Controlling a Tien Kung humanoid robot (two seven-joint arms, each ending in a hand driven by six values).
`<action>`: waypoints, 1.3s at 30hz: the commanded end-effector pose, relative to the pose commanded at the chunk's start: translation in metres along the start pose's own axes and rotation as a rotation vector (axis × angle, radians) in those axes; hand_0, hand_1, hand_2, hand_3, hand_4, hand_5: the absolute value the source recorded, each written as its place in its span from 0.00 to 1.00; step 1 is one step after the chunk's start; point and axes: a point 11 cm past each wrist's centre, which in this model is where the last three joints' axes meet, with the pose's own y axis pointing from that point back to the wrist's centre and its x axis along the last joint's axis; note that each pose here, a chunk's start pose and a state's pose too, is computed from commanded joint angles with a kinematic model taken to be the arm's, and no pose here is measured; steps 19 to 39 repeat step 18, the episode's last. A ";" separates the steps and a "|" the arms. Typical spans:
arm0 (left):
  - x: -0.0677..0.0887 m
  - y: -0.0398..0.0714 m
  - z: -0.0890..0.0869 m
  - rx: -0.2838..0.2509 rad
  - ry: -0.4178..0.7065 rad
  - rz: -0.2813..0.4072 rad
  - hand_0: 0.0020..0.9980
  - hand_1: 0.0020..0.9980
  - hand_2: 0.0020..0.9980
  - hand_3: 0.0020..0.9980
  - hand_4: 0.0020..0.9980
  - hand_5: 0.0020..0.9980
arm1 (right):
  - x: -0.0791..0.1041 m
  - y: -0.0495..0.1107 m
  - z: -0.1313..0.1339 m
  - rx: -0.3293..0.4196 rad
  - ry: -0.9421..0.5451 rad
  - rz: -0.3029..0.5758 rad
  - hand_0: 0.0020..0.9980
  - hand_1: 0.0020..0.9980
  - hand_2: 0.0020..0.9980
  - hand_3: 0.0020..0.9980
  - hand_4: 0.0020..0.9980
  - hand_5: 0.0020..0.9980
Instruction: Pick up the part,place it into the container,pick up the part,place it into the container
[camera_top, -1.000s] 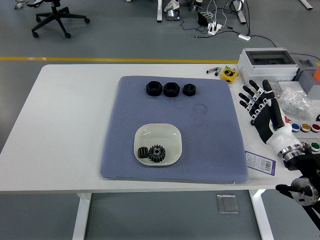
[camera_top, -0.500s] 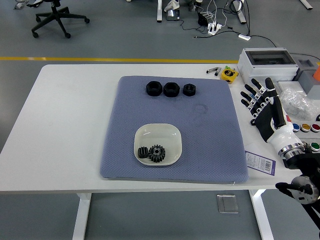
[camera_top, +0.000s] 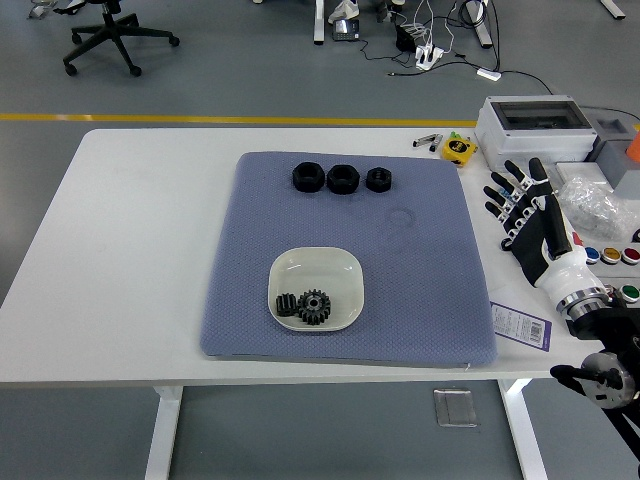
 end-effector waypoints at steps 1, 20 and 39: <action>0.000 0.000 0.000 0.000 -0.001 0.000 0.82 0.77 0.79 0.56 0.47 0.73 | 0.000 0.000 0.001 -0.002 -0.001 0.002 0.99 0.90 0.93 0.95 1.00 0.94; -0.004 -0.004 -0.025 -0.020 0.030 -0.095 0.84 0.86 0.89 0.66 0.58 0.71 | 0.007 0.000 0.007 -0.032 -0.003 0.046 0.98 0.90 0.93 0.93 1.00 0.91; -0.004 -0.004 -0.025 -0.020 0.030 -0.095 0.84 0.86 0.89 0.66 0.58 0.71 | 0.007 0.000 0.007 -0.032 -0.003 0.046 0.98 0.90 0.93 0.93 1.00 0.91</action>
